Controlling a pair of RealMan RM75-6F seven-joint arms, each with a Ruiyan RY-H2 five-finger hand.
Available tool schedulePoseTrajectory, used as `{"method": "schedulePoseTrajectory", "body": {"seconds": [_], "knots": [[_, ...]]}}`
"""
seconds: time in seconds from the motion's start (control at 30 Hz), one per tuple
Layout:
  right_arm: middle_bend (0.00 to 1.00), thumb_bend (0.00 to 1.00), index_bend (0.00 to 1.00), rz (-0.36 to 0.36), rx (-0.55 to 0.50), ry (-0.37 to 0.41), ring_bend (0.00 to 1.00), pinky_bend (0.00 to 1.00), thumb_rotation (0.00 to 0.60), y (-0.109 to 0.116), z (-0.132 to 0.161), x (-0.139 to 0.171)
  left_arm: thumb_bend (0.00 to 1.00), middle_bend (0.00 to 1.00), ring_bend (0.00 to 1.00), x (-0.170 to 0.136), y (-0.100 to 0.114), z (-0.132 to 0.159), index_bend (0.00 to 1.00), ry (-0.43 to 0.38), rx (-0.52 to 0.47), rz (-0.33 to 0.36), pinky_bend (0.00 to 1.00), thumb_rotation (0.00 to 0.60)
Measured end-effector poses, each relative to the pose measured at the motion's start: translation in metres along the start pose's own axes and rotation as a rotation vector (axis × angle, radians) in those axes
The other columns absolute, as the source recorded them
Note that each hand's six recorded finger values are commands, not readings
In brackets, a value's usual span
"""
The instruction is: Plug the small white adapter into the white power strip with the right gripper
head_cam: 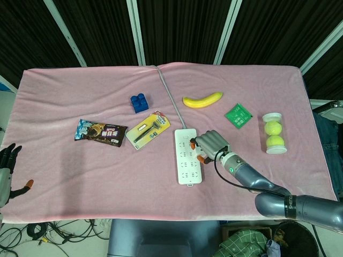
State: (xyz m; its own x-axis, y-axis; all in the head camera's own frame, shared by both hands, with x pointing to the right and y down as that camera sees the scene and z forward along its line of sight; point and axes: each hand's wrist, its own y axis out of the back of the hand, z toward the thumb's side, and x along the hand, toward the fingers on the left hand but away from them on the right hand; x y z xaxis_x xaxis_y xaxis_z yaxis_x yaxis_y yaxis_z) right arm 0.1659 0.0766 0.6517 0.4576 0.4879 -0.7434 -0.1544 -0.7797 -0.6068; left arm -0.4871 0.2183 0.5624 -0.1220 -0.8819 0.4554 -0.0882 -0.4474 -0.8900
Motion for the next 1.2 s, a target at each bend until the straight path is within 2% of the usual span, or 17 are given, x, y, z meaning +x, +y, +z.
{"method": "schedulePoseTrajectory", "body": {"seconds": [0.37,0.53,1.2], "knots": [[0.56,0.42,0.55,0.008,0.028,-0.077,0.54,0.39,0.600,-0.006,0.020,-0.017,0.24,0.00,0.00,0.000,0.001,-0.001,0.01,0.006,-0.003,0.002,0.00,0.600],[0.56,0.42,0.55,0.001,0.051,-0.109,0.54,0.39,0.600,-0.010,0.017,-0.026,0.24,0.00,0.00,0.000,0.002,-0.002,0.01,0.010,-0.004,0.003,0.00,0.600],[0.57,0.42,0.56,0.020,0.043,-0.130,0.55,0.39,0.600,-0.017,0.007,-0.028,0.24,0.00,0.00,0.000,0.002,-0.003,0.01,0.014,-0.001,0.002,0.00,0.600]]}}
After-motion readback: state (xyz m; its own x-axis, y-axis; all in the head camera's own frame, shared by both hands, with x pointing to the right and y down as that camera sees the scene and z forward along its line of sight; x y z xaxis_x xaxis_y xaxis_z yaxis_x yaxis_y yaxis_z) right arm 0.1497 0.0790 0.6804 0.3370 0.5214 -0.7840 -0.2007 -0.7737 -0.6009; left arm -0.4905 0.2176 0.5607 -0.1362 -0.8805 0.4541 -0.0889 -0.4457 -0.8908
